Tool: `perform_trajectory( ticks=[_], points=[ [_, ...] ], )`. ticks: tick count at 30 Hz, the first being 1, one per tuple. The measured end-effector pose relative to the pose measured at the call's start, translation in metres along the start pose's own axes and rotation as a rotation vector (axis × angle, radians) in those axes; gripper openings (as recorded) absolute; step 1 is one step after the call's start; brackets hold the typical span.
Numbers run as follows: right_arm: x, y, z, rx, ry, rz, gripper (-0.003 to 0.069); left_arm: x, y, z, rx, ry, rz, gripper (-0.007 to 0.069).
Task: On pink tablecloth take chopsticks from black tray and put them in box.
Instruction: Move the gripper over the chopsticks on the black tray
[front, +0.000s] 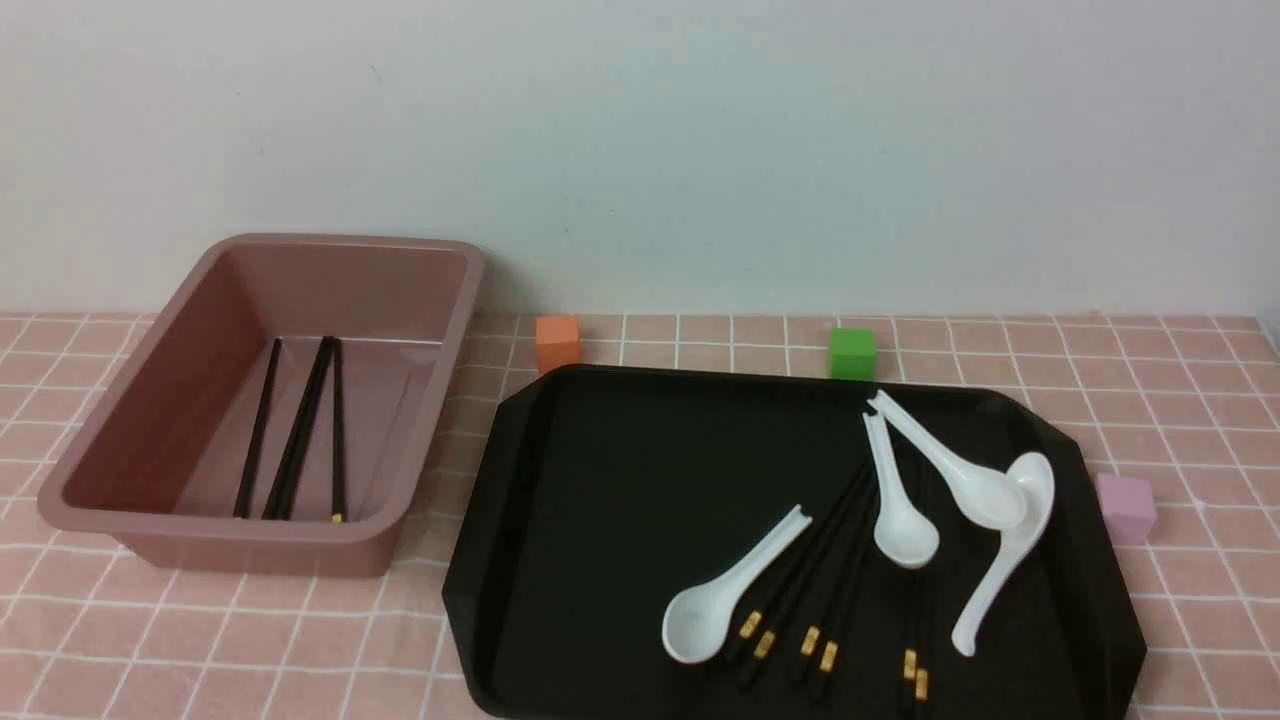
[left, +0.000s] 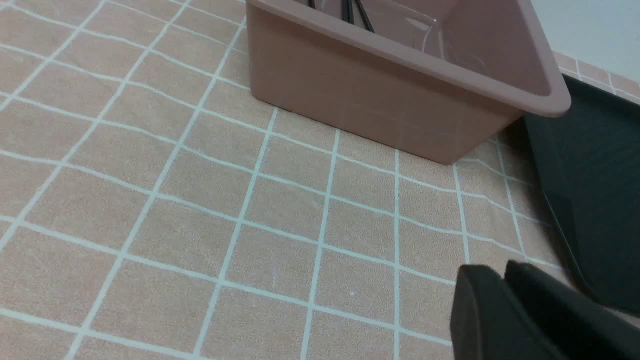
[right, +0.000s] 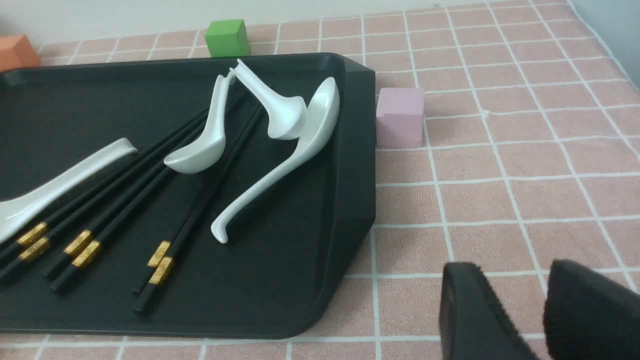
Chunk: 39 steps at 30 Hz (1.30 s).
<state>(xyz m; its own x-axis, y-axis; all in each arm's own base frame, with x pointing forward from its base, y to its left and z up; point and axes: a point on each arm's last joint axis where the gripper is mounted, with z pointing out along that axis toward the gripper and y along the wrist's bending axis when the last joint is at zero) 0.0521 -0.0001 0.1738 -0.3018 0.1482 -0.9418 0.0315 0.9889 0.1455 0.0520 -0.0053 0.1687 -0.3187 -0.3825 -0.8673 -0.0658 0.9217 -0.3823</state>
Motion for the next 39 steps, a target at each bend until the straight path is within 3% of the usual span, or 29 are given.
perform_trajectory(
  ticks=[31,34,35,39],
  points=[
    [-0.001,0.0,0.0,-0.001,-0.014,-0.004,0.024,0.0,0.0,0.0,0.0,0.0,0.0,0.0071],
    [-0.003,0.002,0.001,-0.023,-0.056,0.058,0.024,0.0,0.0,0.0,0.0,0.0,0.0,0.0071],
    [-0.007,0.004,0.001,-0.055,-0.099,0.166,0.024,0.0,0.0,0.0,0.0,0.0,0.0,0.0071],
    [-0.021,0.007,-0.002,-0.129,-0.246,0.38,0.024,0.0,0.0,0.0,0.0,0.0,0.0,0.0071]
  ],
)
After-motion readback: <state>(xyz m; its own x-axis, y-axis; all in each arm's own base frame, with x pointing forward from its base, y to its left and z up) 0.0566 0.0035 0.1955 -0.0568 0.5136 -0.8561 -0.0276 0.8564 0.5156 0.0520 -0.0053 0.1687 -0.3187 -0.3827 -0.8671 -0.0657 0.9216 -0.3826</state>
